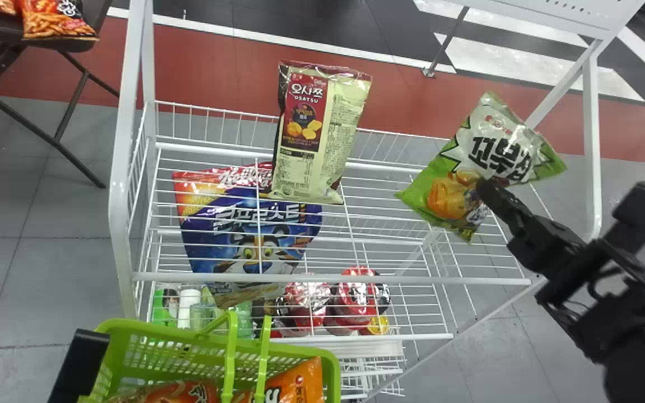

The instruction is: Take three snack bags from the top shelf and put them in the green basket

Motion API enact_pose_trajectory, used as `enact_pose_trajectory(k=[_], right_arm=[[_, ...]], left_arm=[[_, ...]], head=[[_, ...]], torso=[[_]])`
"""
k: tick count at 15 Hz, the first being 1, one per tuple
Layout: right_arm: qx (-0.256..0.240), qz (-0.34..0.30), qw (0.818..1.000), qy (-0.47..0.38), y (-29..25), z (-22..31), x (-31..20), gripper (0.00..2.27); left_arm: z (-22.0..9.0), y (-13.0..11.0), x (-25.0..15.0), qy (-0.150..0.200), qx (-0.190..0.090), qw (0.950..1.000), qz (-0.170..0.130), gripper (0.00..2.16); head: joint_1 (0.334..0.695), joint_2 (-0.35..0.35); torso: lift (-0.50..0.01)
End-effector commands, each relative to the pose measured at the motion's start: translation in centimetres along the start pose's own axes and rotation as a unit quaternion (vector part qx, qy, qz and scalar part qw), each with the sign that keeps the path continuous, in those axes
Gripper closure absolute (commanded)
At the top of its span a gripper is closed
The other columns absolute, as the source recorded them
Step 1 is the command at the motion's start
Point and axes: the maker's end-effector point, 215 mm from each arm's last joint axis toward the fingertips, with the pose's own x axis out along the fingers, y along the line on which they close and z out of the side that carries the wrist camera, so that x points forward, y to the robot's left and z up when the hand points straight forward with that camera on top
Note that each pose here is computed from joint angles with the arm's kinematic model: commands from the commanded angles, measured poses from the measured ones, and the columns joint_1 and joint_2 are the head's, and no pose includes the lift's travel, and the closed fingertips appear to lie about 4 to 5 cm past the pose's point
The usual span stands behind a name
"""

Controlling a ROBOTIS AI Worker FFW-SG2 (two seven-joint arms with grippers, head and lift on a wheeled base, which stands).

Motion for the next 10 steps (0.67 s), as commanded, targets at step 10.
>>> enact_pose_trajectory(k=[10], right_arm=[[0.133,0.173,0.969,0.113,7.3,-1.5,-15.4,2.22]], left_arm=[[-0.4,-0.4,0.1,0.001,0.002,1.0,0.002,1.54]], head=[[0.695,-0.35]], torso=[[-0.028]])
